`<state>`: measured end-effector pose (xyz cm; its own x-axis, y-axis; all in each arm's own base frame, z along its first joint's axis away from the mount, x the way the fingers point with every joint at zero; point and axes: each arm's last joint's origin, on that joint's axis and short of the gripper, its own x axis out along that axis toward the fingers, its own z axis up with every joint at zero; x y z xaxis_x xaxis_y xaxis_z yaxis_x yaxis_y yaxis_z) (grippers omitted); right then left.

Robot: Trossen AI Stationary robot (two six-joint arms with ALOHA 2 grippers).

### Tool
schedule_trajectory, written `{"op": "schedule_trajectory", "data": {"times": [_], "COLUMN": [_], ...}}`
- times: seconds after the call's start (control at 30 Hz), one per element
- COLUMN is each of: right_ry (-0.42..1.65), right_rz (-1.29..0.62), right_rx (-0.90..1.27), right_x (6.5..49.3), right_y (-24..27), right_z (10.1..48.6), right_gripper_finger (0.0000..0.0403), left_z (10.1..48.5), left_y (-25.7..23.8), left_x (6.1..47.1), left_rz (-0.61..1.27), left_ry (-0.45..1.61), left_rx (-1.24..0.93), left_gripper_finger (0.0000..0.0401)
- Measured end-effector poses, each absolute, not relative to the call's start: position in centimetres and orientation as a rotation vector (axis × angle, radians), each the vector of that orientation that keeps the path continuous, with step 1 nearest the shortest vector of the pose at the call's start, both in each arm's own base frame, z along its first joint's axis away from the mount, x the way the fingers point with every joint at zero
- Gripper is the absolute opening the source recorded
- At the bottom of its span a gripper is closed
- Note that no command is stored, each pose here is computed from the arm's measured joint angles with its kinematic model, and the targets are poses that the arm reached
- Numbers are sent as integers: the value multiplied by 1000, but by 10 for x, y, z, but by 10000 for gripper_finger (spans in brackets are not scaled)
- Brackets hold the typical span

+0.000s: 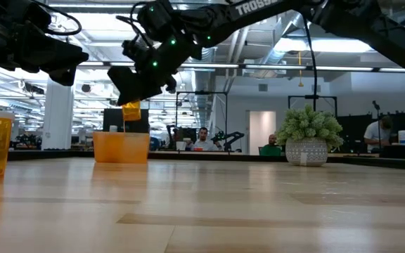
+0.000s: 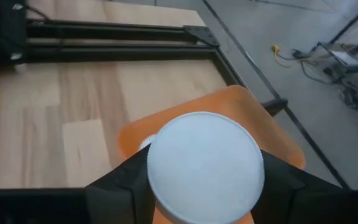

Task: Pick and place pill bottles into a basket
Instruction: Put the orange pill bottle into the orange container

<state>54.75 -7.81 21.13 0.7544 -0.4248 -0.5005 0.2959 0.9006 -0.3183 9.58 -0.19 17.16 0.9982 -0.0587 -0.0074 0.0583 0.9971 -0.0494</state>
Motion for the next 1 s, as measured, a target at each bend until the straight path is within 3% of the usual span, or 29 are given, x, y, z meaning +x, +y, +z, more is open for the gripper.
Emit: {"op": "schedule_trajectory", "data": {"times": [0.27,0.5,0.7,1.0], "right_ry": [580,561,556,608], "right_rz": [-435,-448,-447,-458], "right_rx": [-76,-27,34,70], "right_x": [545,545,544,551], "right_y": [-103,-107,-107,-109], "right_z": [206,207,206,164], "right_gripper_finger": [219,190,214,189], "left_z": [172,172,172,172], "left_y": [-2,-2,-2,-2], "left_x": [96,96,96,96], "left_rz": [-59,-59,-59,-57], "left_ry": [9,9,9,9], "left_rx": [-49,-49,-49,-49], "left_gripper_finger": [71,71,71,71]}}
